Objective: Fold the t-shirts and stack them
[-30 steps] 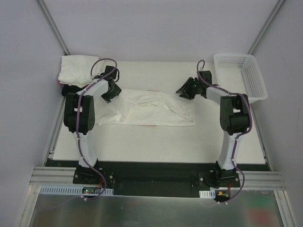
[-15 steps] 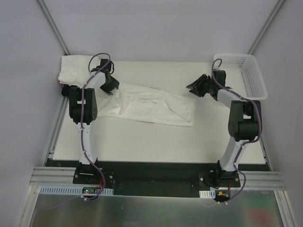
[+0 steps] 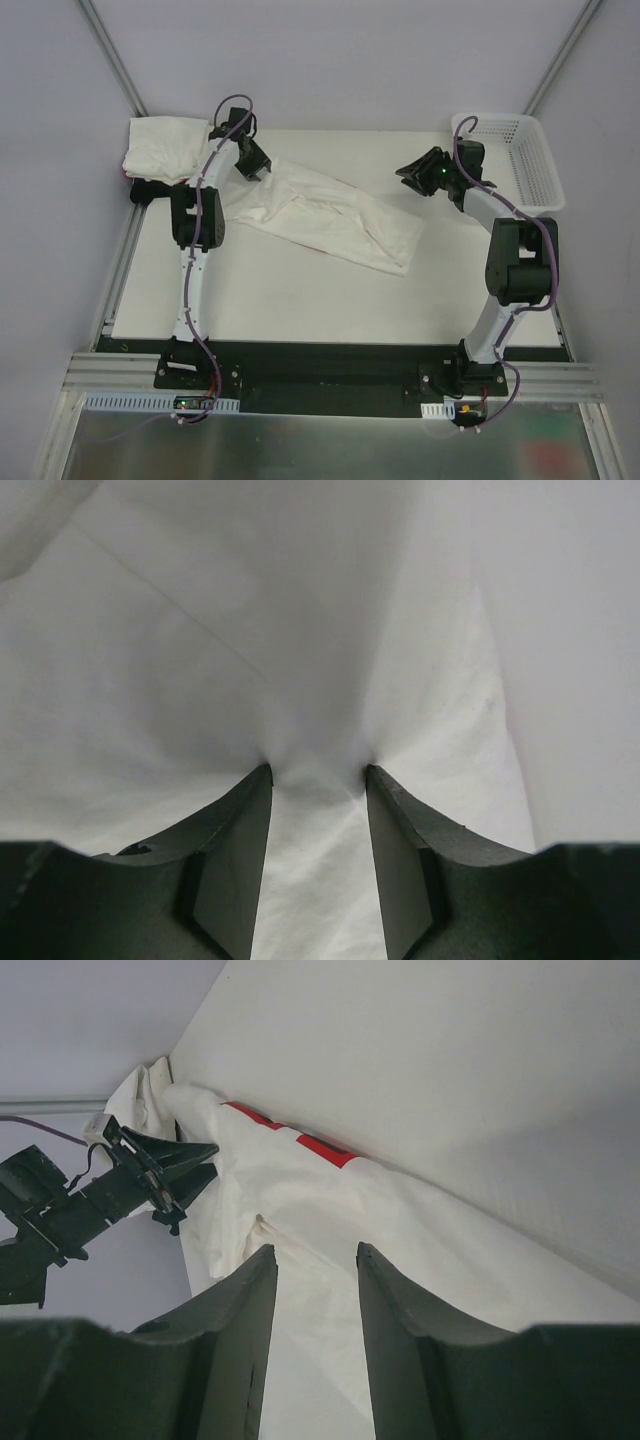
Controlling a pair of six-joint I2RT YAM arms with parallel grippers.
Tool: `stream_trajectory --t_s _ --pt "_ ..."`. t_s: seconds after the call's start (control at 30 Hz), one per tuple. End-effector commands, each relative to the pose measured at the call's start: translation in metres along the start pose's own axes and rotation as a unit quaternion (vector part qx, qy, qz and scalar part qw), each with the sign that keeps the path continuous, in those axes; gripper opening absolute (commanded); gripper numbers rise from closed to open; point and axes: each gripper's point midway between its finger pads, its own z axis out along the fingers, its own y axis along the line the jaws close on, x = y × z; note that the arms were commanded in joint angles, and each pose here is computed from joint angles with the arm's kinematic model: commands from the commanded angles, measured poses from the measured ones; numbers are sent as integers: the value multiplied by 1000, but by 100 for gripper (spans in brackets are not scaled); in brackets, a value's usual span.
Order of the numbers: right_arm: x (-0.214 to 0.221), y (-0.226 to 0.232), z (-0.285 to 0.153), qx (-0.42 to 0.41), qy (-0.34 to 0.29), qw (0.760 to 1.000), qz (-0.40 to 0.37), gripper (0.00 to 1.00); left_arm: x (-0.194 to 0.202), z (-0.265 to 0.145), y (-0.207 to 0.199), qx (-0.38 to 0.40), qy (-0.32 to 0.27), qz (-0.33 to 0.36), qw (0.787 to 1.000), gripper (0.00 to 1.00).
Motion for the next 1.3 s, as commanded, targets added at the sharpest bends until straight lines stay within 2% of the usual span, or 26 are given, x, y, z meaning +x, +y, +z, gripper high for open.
stream_trajectory --t_s 0.0,0.3,0.37,0.4,0.43,0.47,0.63,0.8,0.93,1.0,1.03,1.1,1.27 --pt "-20 39 -10 -52 -23 998 -22 41 61 11 -25 27 80 65 994 41" --pt "-13 40 -21 -58 -26 998 -30 41 142 8 -61 89 160 177 967 42" --pt "-11 38 -23 -58 -24 997 -34 41 147 5 -57 87 164 196 963 46" --pt "-9 38 -24 -58 -22 997 -38 42 147 3 -56 86 160 206 962 48" --pt "-7 37 -24 -56 -19 997 -48 42 138 -7 -58 74 132 220 964 50" --pt "-4 35 -24 -53 -12 997 -49 42 135 -12 -56 69 120 239 961 56" --pt "16 20 -34 -28 21 998 -59 43 108 -68 -91 115 60 274 953 68" --pt "74 1 -41 16 90 990 -107 44 92 -106 -95 121 27 272 954 70" --pt "102 -7 -19 37 127 984 -120 45 87 -154 -99 133 -4 271 953 70" --pt "102 11 -5 23 137 982 -128 45 82 -156 -84 103 -19 260 960 70" --pt "109 3 7 33 155 980 -121 45 80 -159 -72 83 -28 254 963 70" --pt "105 19 22 23 152 980 -126 45 77 -158 -57 63 -33 226 972 68" --pt "103 20 61 17 162 980 -114 44 101 -142 -8 9 -9 173 985 62"
